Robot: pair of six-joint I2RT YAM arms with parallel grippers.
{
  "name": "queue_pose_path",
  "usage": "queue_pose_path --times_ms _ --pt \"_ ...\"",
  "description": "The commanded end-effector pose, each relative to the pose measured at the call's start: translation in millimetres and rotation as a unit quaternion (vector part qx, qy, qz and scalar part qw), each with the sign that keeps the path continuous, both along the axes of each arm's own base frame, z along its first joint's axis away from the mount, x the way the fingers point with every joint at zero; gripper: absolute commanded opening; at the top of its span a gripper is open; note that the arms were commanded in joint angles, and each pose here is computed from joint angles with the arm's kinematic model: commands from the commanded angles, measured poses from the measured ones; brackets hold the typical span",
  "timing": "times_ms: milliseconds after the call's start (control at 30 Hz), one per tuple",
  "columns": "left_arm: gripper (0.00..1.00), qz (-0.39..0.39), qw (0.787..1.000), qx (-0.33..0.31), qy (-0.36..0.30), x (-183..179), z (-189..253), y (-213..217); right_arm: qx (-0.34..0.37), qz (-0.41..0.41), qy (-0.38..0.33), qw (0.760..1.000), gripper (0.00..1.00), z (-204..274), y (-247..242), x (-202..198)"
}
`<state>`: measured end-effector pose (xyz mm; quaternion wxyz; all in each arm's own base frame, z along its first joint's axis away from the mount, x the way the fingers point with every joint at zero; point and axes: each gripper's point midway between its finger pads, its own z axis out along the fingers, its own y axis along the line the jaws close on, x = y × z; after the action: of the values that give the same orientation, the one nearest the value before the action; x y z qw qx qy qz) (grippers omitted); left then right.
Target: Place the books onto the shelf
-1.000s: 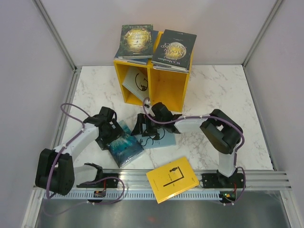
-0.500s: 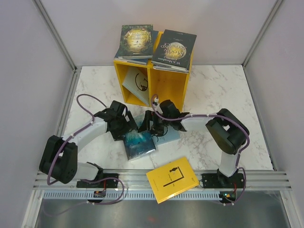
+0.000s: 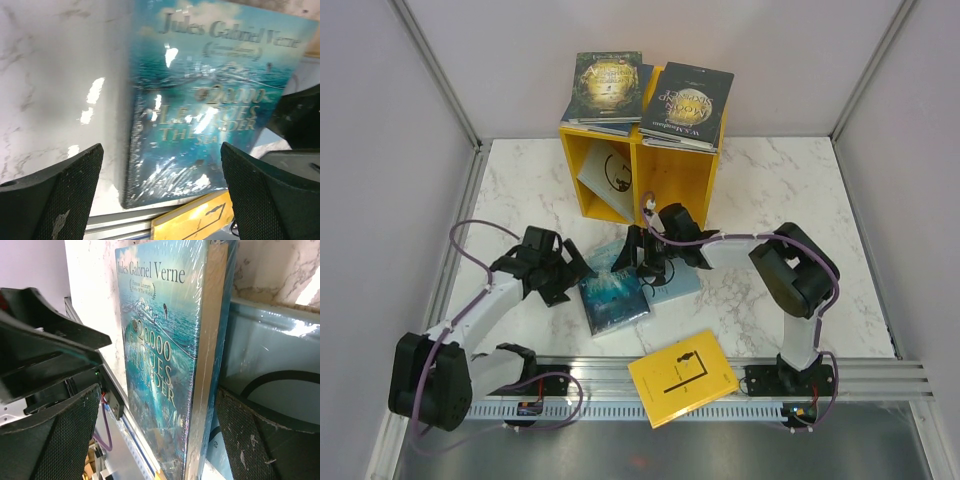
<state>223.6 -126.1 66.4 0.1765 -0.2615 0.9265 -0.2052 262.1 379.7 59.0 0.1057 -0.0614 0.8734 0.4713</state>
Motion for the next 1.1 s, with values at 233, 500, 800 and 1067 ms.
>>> queue_pose_path --times_ms 233,500,800,1067 --pt "1.00 0.015 0.996 -0.021 0.080 -27.3 -66.6 1.0 -0.026 -0.025 0.027 0.999 0.96 -54.7 -14.6 -9.2" --pt "1.00 -0.003 0.988 -0.157 -0.006 -8.7 -49.3 -37.6 0.006 -0.015 0.052 0.999 0.70 -56.2 -3.3 -27.5" --pt "1.00 -0.022 0.986 -0.155 -0.054 -12.5 -29.2 -34.5 0.006 -0.011 0.048 0.999 0.15 -46.2 -6.4 -36.6" --pt "1.00 -0.067 0.981 -0.136 -0.123 -8.5 15.4 -30.9 0.011 -0.011 0.031 0.999 0.00 -17.2 -25.8 -53.8"
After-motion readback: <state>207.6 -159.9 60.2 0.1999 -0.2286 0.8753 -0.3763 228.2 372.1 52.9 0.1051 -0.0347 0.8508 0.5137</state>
